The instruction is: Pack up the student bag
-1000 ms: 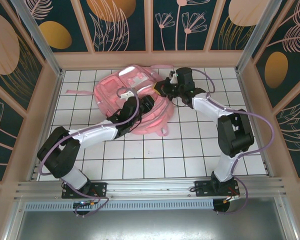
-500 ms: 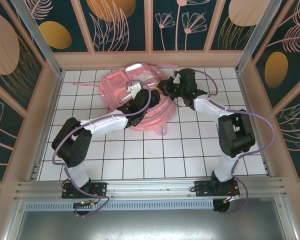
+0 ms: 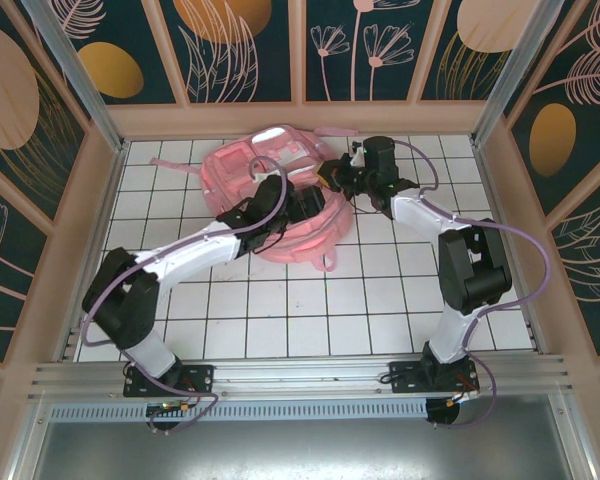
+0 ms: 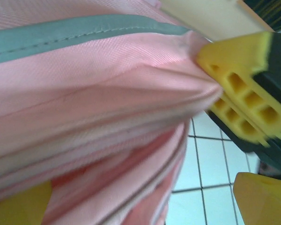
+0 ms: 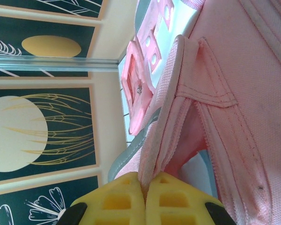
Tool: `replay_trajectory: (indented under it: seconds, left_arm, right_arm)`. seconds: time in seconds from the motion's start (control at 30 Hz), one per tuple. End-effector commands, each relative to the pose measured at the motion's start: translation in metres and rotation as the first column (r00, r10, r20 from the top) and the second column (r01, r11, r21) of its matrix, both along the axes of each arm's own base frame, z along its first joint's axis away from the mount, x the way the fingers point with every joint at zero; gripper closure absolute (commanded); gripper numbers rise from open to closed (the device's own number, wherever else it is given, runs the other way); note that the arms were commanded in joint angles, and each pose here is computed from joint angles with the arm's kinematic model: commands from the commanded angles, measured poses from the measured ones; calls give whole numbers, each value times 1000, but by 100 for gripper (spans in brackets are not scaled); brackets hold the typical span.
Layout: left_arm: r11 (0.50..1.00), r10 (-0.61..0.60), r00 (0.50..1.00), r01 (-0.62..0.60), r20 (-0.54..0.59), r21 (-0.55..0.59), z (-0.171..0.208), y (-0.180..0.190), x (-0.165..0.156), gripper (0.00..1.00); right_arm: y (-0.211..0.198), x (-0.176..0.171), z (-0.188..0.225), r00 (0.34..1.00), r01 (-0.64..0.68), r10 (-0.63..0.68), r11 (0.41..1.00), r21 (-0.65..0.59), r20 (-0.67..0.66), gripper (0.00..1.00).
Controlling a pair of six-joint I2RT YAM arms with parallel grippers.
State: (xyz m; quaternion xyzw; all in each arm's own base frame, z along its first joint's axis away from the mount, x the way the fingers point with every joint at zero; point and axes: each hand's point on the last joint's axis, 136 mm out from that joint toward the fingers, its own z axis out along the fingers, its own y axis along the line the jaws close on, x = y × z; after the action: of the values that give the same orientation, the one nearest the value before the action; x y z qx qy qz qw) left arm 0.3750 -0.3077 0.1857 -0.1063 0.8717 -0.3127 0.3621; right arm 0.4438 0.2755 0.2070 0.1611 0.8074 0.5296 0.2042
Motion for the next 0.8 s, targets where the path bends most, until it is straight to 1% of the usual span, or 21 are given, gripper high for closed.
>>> replay_trajectory:
  seconds: [0.0, 0.1, 0.23, 0.3, 0.4, 0.5, 0.63, 0.67, 0.77]
  left_arm:
    - [999, -34, 999, 34, -28, -19, 8, 12, -23, 1]
    - [1000, -17, 1000, 17, 10, -24, 19, 27, -33, 1]
    - [997, 74, 994, -76, 84, 17, 32, 59, -33, 1]
    - [992, 119, 990, -121, 76, 24, 21, 76, -33, 1]
    - [986, 166, 986, -166, 31, 2, 1, 93, -27, 1]
    - [979, 206, 979, -206, 2, 3, -16, 107, -17, 1]
    - [969, 248, 969, -248, 13, 9, -23, 116, 0, 1]
    - [968, 250, 968, -250, 13, 10, -25, 115, 5, 1]
    - [969, 248, 969, -248, 5, 5, -31, 111, 14, 1]
  right_arm:
    - [-4, -1, 45, 989, -38, 32, 998, 40, 144, 97]
    - [-9, 1, 42, 989, -32, 28, 999, 22, 145, 97]
    - [-39, 17, 20, 990, 27, -18, 997, -66, 138, 97]
    - [-54, 25, 3, 994, 33, -24, 996, -79, 109, 97]
    - [-68, 30, -18, 997, 23, -17, 996, -82, 70, 92]
    - [-74, 32, -34, 998, 23, -15, 992, -125, 61, 82]
    - [-92, 32, -44, 997, 61, -53, 978, -200, 47, 54]
    - [-99, 31, -45, 996, 80, -71, 971, -224, 49, 50]
    - [-121, 24, -44, 991, 133, -119, 939, -319, 64, 44]
